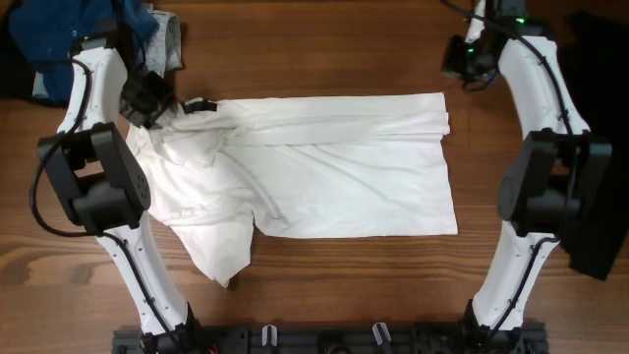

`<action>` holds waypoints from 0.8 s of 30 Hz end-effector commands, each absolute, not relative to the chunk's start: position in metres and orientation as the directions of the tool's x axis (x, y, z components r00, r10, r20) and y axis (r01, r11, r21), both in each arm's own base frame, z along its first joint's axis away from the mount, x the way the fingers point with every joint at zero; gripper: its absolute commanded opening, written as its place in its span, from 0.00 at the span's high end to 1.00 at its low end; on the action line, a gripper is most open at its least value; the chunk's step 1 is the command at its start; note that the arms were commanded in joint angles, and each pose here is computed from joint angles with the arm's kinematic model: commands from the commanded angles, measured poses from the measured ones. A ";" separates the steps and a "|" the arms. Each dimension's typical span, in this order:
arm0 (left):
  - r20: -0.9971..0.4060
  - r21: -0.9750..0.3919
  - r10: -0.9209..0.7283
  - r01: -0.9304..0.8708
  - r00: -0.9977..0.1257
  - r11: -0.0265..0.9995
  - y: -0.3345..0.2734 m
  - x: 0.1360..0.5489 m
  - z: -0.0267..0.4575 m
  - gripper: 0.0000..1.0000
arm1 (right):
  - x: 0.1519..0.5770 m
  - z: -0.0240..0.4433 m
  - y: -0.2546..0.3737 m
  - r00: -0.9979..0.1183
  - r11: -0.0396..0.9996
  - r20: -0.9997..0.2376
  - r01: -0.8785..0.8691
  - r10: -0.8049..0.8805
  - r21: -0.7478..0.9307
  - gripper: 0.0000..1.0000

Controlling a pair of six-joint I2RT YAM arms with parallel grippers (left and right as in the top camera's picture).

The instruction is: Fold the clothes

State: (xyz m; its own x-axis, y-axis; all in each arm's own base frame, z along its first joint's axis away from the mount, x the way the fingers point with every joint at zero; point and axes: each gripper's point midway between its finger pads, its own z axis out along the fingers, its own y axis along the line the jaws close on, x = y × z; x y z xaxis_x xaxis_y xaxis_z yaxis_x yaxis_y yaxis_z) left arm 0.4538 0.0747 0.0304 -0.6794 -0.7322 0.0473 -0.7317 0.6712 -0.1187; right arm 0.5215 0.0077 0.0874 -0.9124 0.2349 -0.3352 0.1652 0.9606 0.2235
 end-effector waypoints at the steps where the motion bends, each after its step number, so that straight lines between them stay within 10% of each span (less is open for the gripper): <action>1: 0.039 -0.101 -0.719 -0.719 -0.694 0.688 0.076 0.446 0.043 0.40 | 0.508 0.066 0.042 -0.947 0.962 -0.272 0.103 0.173 0.255 0.96; 19: 0.049 -0.078 -0.719 -0.721 -0.693 0.689 0.077 0.441 0.043 0.33 | 0.475 -0.013 0.048 -0.973 0.967 -0.113 0.181 0.204 0.181 0.96; 24: 0.049 -0.080 -0.718 -0.720 -0.694 0.690 0.076 0.441 0.043 0.15 | 0.473 -0.028 0.032 -0.969 0.973 -0.109 0.210 0.220 0.095 0.96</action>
